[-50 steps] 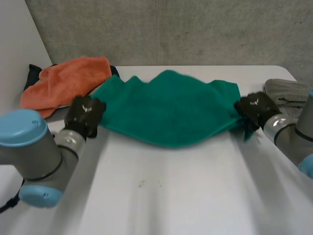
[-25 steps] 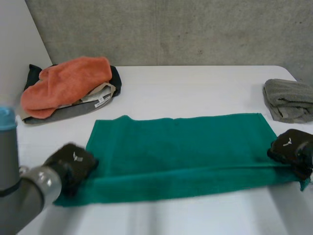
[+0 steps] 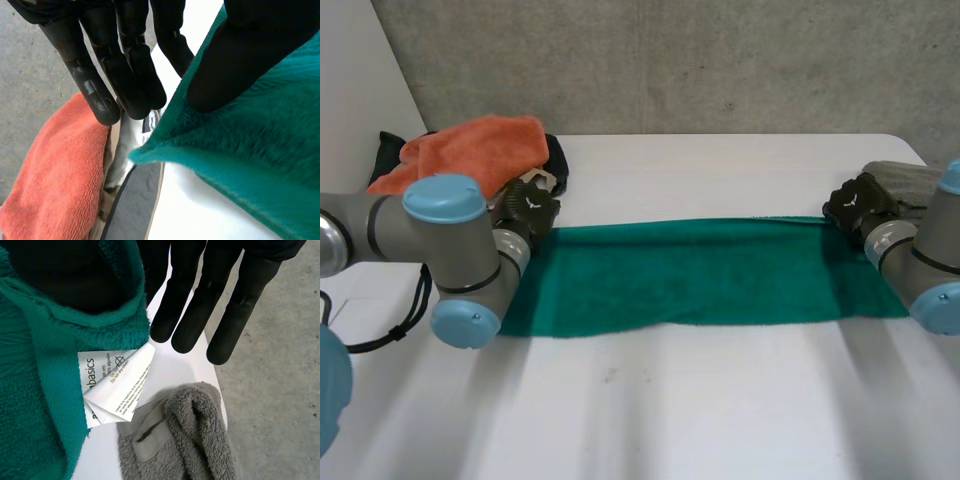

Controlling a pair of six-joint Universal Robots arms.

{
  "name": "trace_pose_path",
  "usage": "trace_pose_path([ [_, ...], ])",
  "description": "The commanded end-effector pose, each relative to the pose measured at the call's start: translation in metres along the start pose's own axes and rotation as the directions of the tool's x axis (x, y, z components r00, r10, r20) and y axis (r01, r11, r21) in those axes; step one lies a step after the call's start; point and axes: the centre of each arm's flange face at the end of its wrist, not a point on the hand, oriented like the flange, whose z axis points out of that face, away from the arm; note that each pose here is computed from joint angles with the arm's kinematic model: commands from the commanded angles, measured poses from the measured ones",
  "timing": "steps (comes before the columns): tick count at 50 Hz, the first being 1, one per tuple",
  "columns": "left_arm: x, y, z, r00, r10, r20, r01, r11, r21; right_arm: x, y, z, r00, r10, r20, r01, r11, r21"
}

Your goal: Fold the laundry.

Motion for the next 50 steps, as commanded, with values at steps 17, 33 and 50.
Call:
trace_pose_path([
  [17, -0.027, -0.042, -0.018, 0.986, -0.142, 0.091, 0.125, 0.977, 0.174, 0.036, -0.011, -0.006, 0.957, 0.243, -0.161, -0.234, 0.97, 0.07],
  [33, -0.02, -0.039, -0.067, 0.978, -0.208, 0.02, 0.204, 0.97, 0.134, 0.022, 0.049, -0.061, 0.885, 0.45, 0.122, -0.421, 0.884, -0.205],
  [50, -0.017, -0.038, -0.073, 0.971, -0.239, -0.01, 0.238, 0.962, 0.132, 0.03, 0.091, -0.047, 0.885, 0.465, 0.031, -0.445, 0.863, -0.239],
])
